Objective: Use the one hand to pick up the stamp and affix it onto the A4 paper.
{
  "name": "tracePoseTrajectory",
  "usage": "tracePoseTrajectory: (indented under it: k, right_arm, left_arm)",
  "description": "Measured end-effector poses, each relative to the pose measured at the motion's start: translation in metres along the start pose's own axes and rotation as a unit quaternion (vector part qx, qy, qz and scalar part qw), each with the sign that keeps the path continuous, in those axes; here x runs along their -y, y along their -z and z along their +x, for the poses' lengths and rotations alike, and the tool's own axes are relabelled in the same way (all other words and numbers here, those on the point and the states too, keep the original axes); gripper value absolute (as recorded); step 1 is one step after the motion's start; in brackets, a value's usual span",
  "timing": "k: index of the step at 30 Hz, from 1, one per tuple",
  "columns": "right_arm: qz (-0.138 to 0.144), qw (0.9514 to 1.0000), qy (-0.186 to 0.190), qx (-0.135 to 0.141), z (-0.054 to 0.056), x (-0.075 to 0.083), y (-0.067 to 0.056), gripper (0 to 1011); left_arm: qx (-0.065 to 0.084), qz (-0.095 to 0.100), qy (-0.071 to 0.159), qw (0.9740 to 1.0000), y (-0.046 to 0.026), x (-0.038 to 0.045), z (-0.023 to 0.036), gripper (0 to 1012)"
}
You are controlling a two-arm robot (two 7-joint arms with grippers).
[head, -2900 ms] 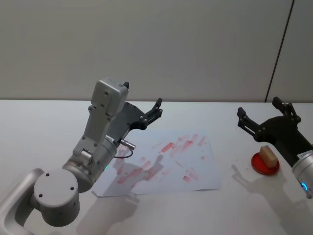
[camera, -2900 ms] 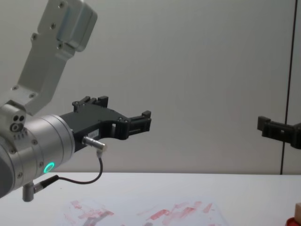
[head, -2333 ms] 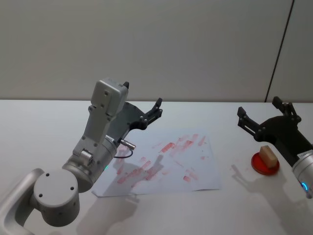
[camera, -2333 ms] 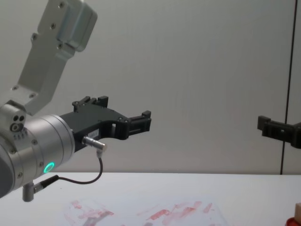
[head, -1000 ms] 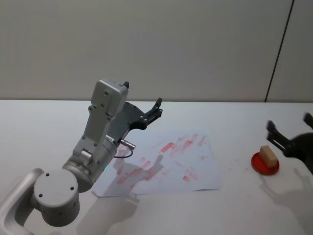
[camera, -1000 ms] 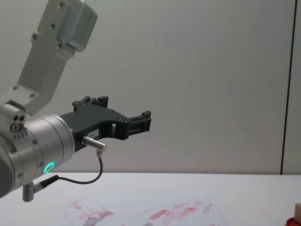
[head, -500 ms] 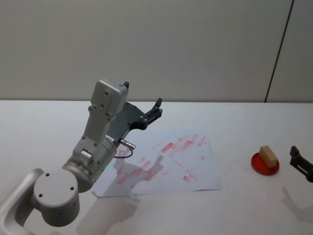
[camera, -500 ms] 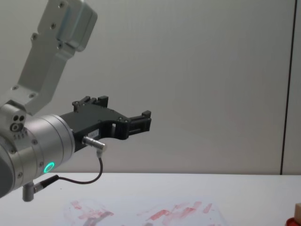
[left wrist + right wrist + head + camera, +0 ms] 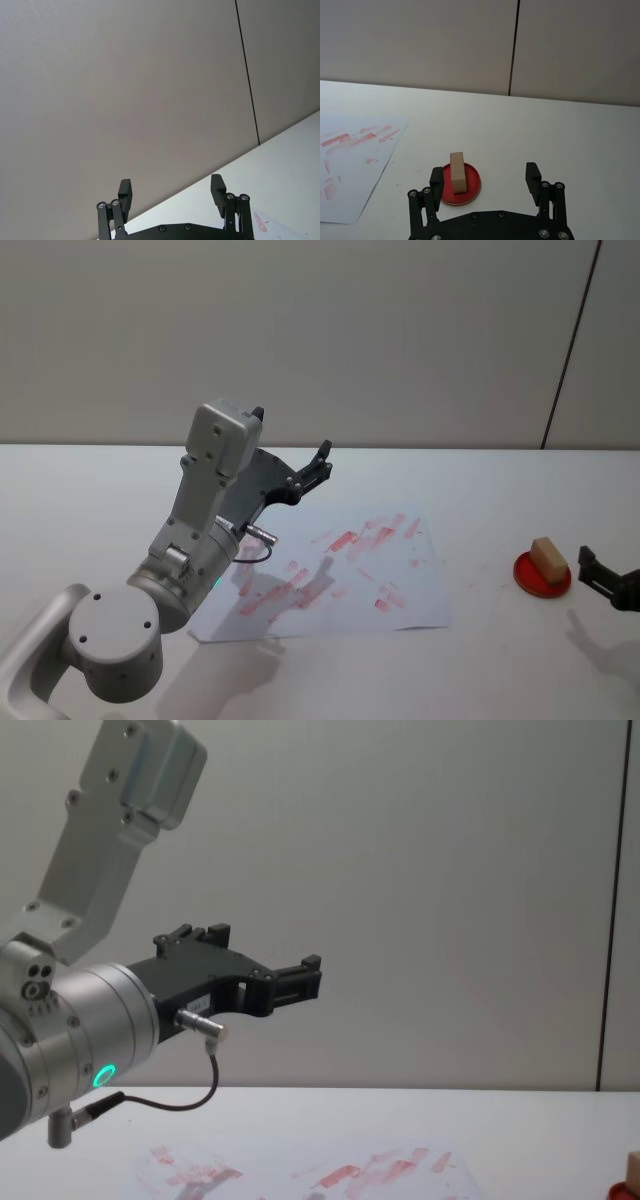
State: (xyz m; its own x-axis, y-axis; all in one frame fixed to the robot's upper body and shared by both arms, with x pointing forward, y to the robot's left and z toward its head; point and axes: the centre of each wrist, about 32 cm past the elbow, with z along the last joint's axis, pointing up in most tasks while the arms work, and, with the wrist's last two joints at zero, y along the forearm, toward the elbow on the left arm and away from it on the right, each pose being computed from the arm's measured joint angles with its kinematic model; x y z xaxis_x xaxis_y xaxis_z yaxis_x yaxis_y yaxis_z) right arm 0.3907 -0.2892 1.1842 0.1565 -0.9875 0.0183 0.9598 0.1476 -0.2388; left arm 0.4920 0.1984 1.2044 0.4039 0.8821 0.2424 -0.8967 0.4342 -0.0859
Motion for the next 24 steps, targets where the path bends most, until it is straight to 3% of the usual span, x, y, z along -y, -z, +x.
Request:
tracePoseTrajectory:
  k: [24]
  right_arm:
    - [-0.077, 0.9962, -0.037, 0.016, -0.006, -0.058, -0.006, 1001]
  left_arm:
    - [0.0, 0.0, 0.0, 1.0, 0.0, 0.0, 0.0, 1002]
